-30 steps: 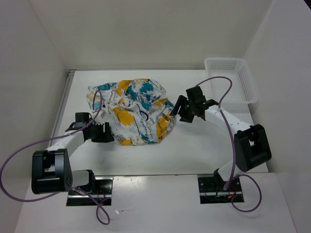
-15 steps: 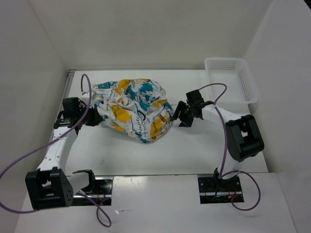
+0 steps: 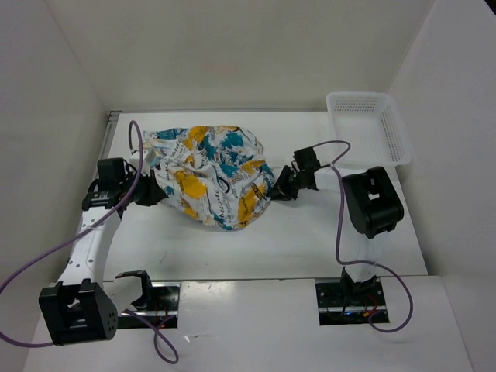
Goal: Fold and stack the shorts
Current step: Flatten the shorts out
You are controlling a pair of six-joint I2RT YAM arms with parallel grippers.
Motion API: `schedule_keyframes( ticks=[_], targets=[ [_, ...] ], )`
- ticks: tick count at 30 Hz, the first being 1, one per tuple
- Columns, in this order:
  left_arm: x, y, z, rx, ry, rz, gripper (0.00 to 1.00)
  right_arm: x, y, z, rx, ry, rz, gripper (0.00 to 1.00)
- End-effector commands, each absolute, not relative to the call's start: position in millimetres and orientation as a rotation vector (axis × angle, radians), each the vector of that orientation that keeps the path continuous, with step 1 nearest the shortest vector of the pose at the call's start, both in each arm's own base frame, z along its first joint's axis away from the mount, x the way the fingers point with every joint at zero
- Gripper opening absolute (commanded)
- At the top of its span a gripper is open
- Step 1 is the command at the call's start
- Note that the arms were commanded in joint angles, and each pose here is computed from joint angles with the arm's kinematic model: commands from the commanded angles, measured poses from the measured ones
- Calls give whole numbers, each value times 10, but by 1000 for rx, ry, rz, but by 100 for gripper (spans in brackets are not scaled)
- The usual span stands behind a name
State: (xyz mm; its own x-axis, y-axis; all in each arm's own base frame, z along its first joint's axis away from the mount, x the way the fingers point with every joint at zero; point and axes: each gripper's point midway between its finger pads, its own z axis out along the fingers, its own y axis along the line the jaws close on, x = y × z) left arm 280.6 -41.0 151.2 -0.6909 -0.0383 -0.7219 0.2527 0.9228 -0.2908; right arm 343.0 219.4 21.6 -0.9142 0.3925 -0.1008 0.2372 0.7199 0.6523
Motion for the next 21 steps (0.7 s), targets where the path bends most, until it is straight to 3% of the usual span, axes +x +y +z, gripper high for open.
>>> schedule_keyframes(
  ticks=[1, 4, 8, 9, 12, 16, 20, 21],
  targets=[
    [2889, -437, 1823, 188, 2213, -481, 0, 3723, 2410, 373, 442, 2595, 1096, 21],
    [3038, -445, 1972, 210, 2171, -489, 0, 4043, 2500, 685, 353, 2544, 1001, 0],
    [3508, -377, 2497, 255, 2030, -474, 0, 4611, 2102, 1331, 384, 2435, 897, 0],
    [3662, -317, 2946, 274, 1938, -430, 0, 4854, 2053, 1813, 349, 2334, 908, 0],
    [3897, -142, 3414, 268, 1860, -380, 0, 5094, 1828, 2591, 295, 2217, 839, 0],
    [3947, -34, 3800, 275, 1786, -344, 0, 4953, 1614, 2960, 275, 2202, 722, 0],
    [3800, -30, 3328, 242, 1855, -368, 0, 4473, 1287, 2697, 366, 2237, 591, 0],
    [3661, -46, 2965, 216, 1916, -402, 0, 4158, 1131, 2442, 420, 2282, 560, 0]
  ],
)
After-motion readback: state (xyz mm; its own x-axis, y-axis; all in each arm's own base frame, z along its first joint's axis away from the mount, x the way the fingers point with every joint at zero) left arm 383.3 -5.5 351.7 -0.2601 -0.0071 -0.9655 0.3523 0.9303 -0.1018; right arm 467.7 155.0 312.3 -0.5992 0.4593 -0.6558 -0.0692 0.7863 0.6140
